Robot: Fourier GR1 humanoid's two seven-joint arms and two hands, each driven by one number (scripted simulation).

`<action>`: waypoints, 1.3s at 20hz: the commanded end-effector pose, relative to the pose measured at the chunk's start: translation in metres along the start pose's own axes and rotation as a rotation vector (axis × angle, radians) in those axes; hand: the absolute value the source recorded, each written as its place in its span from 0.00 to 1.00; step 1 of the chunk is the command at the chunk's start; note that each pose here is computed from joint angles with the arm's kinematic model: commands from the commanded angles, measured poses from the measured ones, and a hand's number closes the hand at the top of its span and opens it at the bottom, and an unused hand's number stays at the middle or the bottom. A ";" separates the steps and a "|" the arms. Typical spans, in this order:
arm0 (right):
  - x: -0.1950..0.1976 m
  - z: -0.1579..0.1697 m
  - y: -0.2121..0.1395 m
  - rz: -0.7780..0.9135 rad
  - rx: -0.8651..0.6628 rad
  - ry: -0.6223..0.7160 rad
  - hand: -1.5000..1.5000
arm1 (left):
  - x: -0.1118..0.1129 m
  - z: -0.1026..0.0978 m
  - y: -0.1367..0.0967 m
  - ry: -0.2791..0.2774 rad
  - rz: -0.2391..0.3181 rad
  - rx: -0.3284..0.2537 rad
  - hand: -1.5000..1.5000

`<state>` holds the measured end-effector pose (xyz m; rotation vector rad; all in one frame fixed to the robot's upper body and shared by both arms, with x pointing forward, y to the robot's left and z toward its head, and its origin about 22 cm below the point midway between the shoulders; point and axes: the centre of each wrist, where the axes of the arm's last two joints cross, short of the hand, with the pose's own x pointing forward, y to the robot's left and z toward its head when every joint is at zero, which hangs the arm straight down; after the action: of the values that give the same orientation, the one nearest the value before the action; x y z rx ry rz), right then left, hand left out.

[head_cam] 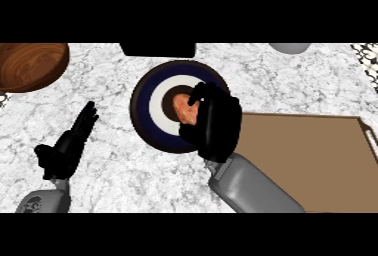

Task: Pick the sweet potato from the tray and place it in the plate

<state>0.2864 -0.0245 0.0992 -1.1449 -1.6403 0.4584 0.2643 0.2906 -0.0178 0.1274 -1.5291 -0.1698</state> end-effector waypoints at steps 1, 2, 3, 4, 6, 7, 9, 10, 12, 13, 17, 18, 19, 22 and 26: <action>0.000 -0.020 0.013 -0.163 -0.066 0.180 1.00 | -0.001 -0.002 -0.002 -0.002 -0.004 -0.021 0.50; 0.010 -0.028 0.004 -0.224 -0.099 0.186 1.00 | 0.003 -0.007 -0.001 -0.022 0.002 -0.025 0.50; 0.006 -0.030 0.003 -0.256 -0.107 0.218 1.00 | 0.003 -0.006 0.006 0.001 0.003 -0.023 0.50; 0.001 -0.039 0.010 -0.233 -0.105 0.251 0.00 | 0.000 -0.001 0.000 -0.010 -0.019 -0.015 0.50; -0.005 -0.042 0.025 -0.186 -0.091 0.279 0.00 | 0.000 -0.002 -0.007 -0.019 0.013 -0.006 0.50; -0.003 -0.047 0.021 -0.212 -0.077 0.310 0.00 | -0.001 -0.003 -0.003 -0.012 0.005 -0.014 0.50; -0.002 -0.051 0.026 -0.255 -0.062 0.333 0.00 | 0.009 -0.014 0.000 -0.017 0.001 -0.025 0.50; -0.008 -0.055 0.028 -0.268 -0.047 0.361 0.00 | 0.001 -0.008 0.000 -0.015 0.004 -0.016 0.50; -0.015 -0.054 0.039 -0.295 -0.100 0.359 0.00 | 0.004 -0.010 -0.002 -0.023 0.005 -0.033 0.50; -0.002 -0.053 0.032 -0.357 -0.109 0.346 0.00 | 0.008 -0.008 -0.001 -0.017 0.004 -0.037 0.50; -0.014 -0.057 0.027 -0.527 -0.272 0.335 0.00 | -0.005 0.003 -0.003 0.003 -0.005 -0.007 0.50; -0.016 -0.050 0.027 -0.572 -0.286 0.342 0.00 | 0.003 -0.001 0.005 -0.009 0.004 -0.015 0.50; -0.016 -0.052 0.026 -0.598 -0.302 0.354 0.00 | 0.007 -0.010 0.003 0.003 0.012 0.008 0.50; -0.027 -0.034 0.015 -0.728 -0.341 0.364 0.00 | -0.009 0.004 -0.010 0.008 0.001 0.016 0.50; -0.059 0.009 0.020 -0.778 -0.397 0.375 0.00 | -0.014 0.011 0.004 0.023 0.021 0.010 0.50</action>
<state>0.3117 -0.0528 0.0657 -0.7813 -1.6998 -0.3386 0.2615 0.2973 -0.0216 0.1328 -1.5223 -0.1533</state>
